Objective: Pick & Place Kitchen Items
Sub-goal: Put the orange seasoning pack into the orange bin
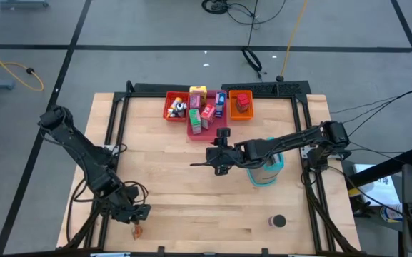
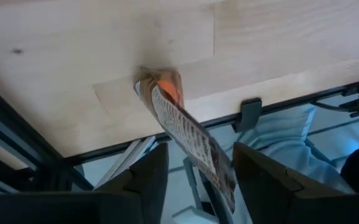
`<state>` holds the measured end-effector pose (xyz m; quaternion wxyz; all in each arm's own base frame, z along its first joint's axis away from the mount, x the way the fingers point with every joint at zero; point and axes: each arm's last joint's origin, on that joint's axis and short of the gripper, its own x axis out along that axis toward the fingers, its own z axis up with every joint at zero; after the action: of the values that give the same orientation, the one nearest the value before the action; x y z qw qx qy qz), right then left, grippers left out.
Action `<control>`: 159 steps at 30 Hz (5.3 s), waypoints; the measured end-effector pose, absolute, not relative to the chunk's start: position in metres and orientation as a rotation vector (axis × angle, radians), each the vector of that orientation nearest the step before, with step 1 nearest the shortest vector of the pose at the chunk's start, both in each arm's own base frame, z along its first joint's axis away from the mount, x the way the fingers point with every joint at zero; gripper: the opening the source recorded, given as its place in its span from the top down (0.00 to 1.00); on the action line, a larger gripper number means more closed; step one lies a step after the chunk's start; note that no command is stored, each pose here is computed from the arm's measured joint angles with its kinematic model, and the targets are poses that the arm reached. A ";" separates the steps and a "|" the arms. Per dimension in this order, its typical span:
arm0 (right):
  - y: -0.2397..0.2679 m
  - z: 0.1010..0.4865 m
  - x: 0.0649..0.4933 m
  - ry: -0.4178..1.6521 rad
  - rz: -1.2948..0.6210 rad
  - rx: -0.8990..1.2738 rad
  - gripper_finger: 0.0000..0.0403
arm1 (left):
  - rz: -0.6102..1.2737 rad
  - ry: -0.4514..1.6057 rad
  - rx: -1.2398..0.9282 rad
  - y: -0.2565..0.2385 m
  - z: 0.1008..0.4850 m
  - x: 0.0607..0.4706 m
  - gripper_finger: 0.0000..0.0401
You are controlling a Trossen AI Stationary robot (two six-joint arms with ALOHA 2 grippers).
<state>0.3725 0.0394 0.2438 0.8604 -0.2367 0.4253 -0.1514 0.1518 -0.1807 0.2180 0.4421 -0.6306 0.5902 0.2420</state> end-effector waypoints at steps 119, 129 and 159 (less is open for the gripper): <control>0.049 0.235 0.410 0.501 0.176 -0.343 0.65 | 0.020 0.669 -0.399 -0.044 0.243 0.255 1.00; 0.048 0.230 0.409 0.471 0.174 -0.334 0.69 | 0.004 0.632 -0.385 -0.044 0.246 0.257 1.00; 0.039 0.221 0.407 0.560 0.102 -0.328 1.00 | 0.130 0.584 -0.347 -0.034 0.247 0.259 0.90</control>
<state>0.4075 0.0390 0.2213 0.9465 -0.1611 0.2751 0.0501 0.2588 -0.0339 0.2475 0.9408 -0.1700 0.2861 0.0638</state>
